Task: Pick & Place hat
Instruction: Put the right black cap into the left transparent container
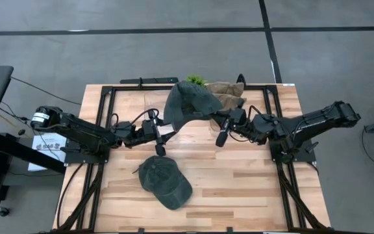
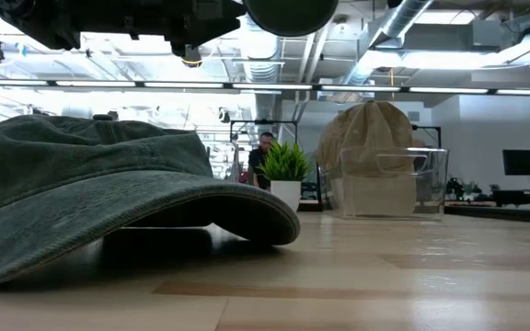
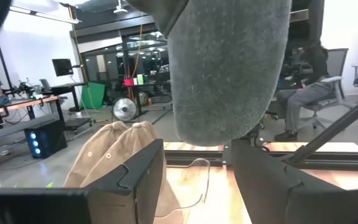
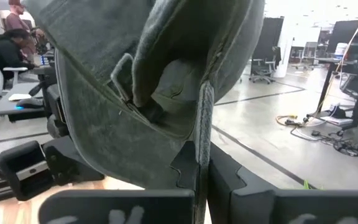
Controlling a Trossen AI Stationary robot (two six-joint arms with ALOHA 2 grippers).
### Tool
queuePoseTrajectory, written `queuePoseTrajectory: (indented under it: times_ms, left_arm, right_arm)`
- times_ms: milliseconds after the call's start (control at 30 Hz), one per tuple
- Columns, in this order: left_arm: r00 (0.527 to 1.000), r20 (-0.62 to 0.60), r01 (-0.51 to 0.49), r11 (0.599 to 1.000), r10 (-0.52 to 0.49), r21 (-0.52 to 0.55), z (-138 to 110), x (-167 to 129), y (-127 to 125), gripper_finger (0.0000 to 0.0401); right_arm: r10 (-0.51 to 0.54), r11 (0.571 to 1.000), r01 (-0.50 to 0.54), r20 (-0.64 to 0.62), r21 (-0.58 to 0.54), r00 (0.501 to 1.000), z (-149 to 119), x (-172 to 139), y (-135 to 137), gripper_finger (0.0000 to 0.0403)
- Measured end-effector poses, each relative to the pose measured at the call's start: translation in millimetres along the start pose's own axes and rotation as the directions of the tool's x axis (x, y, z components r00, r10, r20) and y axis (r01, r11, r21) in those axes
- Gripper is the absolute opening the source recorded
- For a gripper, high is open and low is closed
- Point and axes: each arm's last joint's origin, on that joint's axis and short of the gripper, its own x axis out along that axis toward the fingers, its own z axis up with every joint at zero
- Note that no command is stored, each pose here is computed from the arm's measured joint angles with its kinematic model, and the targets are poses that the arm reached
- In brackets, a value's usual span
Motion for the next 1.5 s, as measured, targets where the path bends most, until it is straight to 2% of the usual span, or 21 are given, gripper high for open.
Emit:
queuePoseTrajectory:
  times_ms: [433,767,1133,1500]
  left_arm:
    - [0.999,-0.031,-0.013,1.000,0.013,0.013,-3.5,2.0,4.4,0.0186]
    - [0.997,-0.036,-0.072,0.997,0.073,0.020,-5.2,4.9,15.0,0.0186]
    - [0.995,0.032,-0.097,0.995,0.097,-0.011,1.4,5.5,18.8,0.0186]
    - [0.994,0.034,-0.102,0.995,0.102,-0.012,1.8,5.4,19.0,0.0179]
  right_arm:
    - [-0.005,1.000,0.005,0.017,0.001,1.000,0.8,3.8,-3.1,0.0000]
    - [0.038,0.999,-0.038,0.011,0.034,0.999,-2.1,5.9,2.3,0.0000]
    - [0.032,0.999,-0.032,-0.028,0.015,0.999,-15.4,18.8,8.4,0.0000]
    - [0.034,0.999,-0.033,-0.030,0.013,0.999,-17.0,19.9,9.5,0.0002]
